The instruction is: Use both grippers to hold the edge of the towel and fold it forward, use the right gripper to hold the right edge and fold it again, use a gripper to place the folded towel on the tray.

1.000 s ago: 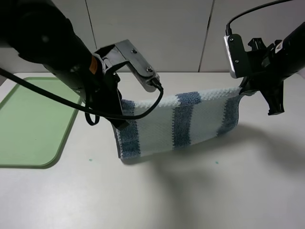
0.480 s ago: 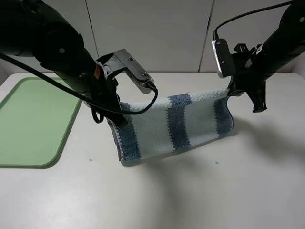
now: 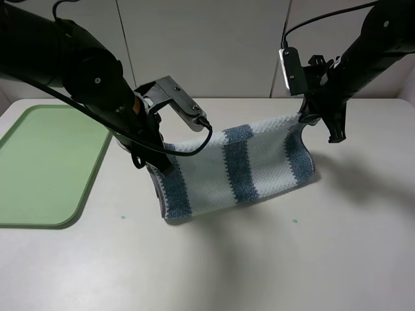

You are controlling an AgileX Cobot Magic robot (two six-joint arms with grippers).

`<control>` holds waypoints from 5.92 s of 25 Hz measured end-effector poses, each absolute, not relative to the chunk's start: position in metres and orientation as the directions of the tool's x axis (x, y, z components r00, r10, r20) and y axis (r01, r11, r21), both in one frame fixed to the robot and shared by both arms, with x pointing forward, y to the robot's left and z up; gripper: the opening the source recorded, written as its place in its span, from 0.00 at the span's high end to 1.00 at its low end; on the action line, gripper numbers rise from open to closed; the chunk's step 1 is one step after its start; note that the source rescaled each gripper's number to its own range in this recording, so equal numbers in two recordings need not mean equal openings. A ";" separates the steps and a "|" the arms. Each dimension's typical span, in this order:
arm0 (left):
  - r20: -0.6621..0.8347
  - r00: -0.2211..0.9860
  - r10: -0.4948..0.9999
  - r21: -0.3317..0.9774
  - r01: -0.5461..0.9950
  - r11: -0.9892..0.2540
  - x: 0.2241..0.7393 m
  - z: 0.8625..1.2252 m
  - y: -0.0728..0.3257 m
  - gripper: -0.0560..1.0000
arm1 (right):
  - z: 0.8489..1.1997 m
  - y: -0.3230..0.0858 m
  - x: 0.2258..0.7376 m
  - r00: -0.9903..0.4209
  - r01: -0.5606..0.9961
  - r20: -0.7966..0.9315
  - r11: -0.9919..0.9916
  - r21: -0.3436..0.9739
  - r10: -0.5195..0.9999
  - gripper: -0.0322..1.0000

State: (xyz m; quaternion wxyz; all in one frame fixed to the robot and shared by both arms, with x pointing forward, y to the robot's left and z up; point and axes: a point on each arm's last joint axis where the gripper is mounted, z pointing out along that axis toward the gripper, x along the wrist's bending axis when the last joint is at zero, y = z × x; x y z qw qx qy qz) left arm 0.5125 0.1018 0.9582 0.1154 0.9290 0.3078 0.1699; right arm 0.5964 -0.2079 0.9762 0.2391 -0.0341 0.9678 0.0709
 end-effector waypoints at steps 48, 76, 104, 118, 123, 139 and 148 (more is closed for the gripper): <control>0.253 0.719 0.647 0.367 0.548 -0.752 0.526 0.960 0.114 0.74 | 0.971 -0.189 0.636 -0.829 0.059 -0.497 0.924 0.378 0.256 0.01; 0.255 0.719 0.647 0.393 0.534 -0.748 0.528 0.961 0.112 0.00 | 0.972 -0.189 0.636 -0.823 0.080 -0.492 0.916 0.394 0.283 0.00; 0.243 0.702 0.669 0.408 0.552 -0.727 0.528 0.961 0.111 0.00 | 0.973 -0.189 0.638 -0.778 0.244 -0.416 0.836 0.492 0.472 0.00; 0.243 0.698 0.673 0.368 0.576 -0.730 0.525 0.963 0.115 0.00 | 0.970 -0.188 0.633 -0.773 0.353 -0.308 0.779 0.518 0.555 0.00; 0.249 0.677 0.693 0.429 0.565 -0.705 0.520 0.986 0.119 0.00 | 0.970 -0.188 0.633 -0.767 0.371 -0.292 0.767 0.523 0.571 0.00; 0.207 0.548 0.810 0.491 0.659 -0.571 0.492 1.044 0.143 0.00 | 0.992 -0.189 0.628 -0.749 0.359 -0.308 0.751 0.555 0.586 0.00; 0.164 0.506 0.847 0.612 0.621 -0.490 0.450 1.100 0.162 0.00 | 1.000 -0.189 0.625 -0.727 0.385 -0.289 0.718 0.580 0.623 0.00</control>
